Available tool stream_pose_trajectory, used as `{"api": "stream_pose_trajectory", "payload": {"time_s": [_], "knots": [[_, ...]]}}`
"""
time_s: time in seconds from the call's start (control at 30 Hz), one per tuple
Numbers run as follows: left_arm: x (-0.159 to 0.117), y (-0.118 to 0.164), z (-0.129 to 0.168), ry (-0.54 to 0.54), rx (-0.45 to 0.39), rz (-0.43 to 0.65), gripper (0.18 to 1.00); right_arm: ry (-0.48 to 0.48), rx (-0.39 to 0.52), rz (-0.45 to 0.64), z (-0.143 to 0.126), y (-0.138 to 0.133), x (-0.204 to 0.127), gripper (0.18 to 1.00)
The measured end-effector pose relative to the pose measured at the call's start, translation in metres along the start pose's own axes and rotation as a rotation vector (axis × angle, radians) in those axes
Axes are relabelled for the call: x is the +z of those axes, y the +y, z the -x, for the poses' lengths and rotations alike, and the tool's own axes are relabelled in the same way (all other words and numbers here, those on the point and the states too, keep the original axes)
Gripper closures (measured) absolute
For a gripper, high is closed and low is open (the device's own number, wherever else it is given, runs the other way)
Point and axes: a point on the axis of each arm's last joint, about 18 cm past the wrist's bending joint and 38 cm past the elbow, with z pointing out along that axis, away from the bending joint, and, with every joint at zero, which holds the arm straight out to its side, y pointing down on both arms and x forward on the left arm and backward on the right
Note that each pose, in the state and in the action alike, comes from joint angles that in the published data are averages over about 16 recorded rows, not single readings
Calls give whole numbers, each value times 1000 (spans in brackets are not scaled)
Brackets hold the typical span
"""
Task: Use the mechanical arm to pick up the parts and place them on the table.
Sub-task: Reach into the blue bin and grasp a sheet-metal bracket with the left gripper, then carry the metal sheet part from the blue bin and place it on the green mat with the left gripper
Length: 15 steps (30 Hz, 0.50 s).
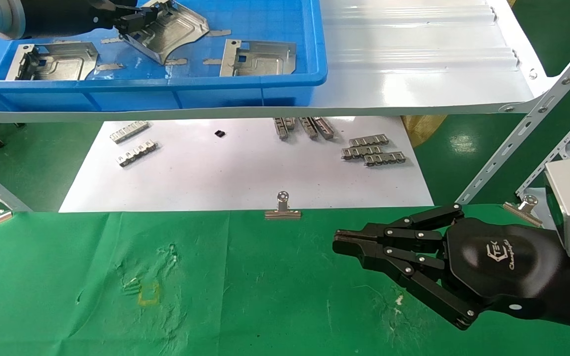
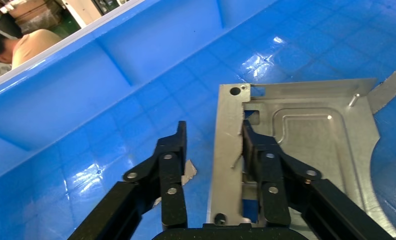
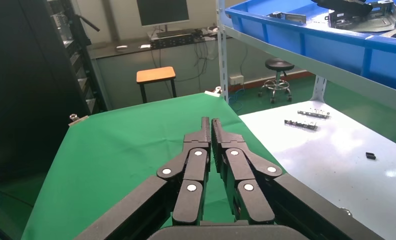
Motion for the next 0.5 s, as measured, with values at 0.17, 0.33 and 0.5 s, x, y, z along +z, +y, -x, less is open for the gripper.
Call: {"api": "stream_pose_trajectory", "payload": {"time_s": [0.17, 0.33, 0.5], "knots": [[-1, -2, 0, 5, -19, -15, 753, 0, 0, 0, 0, 0, 0, 947], [-8, -11, 1, 31, -43, -53, 842, 0, 0, 0, 0, 0, 0, 893], [-24, -21, 2, 101, -52, -107, 897, 0, 0, 0, 0, 0, 0, 815]]}}
